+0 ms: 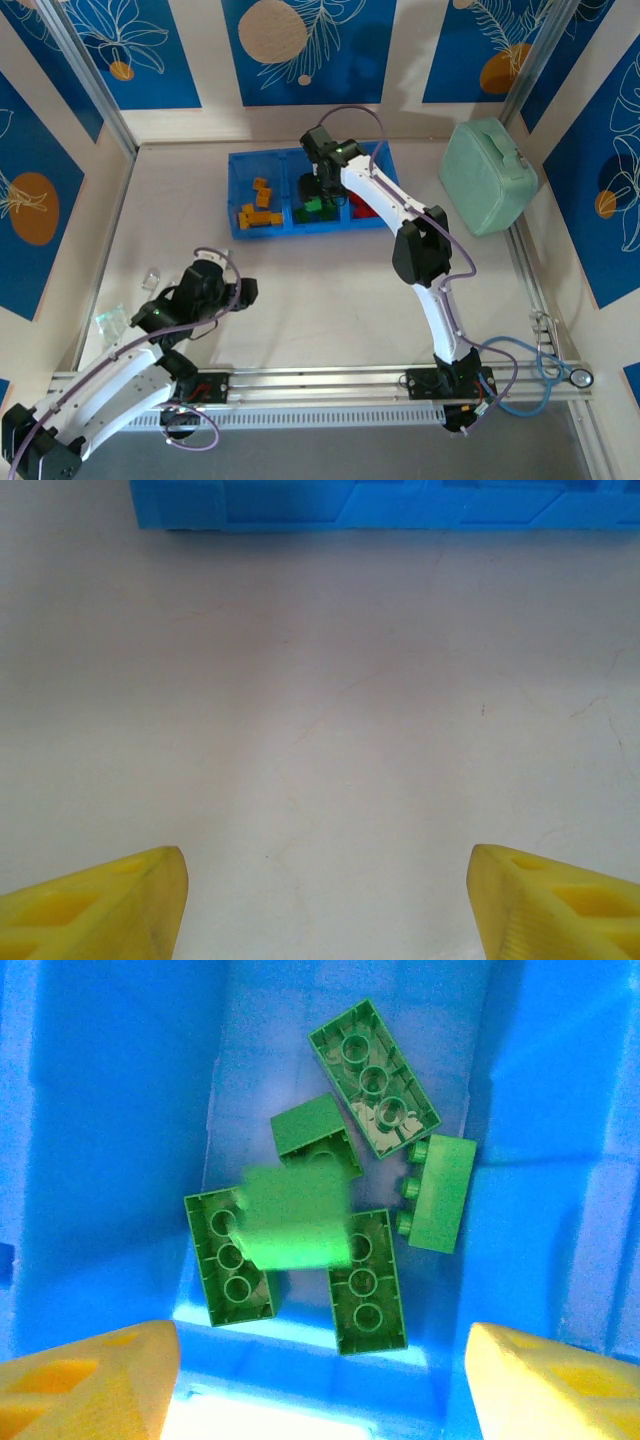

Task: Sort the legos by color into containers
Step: Place the lego in the container, then reset both arms

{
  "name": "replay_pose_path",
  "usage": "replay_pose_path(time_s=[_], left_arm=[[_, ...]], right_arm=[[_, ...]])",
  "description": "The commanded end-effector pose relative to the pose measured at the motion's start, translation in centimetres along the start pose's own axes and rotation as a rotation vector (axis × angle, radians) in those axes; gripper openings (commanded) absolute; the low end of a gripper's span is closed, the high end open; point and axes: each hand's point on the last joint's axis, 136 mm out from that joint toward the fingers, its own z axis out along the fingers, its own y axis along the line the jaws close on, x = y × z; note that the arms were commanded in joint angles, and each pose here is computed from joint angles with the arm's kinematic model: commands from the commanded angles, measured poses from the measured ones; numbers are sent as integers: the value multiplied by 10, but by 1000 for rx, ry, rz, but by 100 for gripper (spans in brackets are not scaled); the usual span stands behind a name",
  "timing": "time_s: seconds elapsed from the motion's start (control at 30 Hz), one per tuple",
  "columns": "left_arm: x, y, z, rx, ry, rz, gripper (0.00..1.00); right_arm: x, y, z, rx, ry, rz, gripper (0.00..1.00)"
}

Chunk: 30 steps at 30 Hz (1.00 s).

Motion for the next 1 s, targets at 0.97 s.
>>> replay_pose_path(time_s=[0.97], left_arm=[[-82, 41, -39, -336, -368, 164, 88]], right_arm=[[61, -89, -180, -25, -869, -105, 99]])
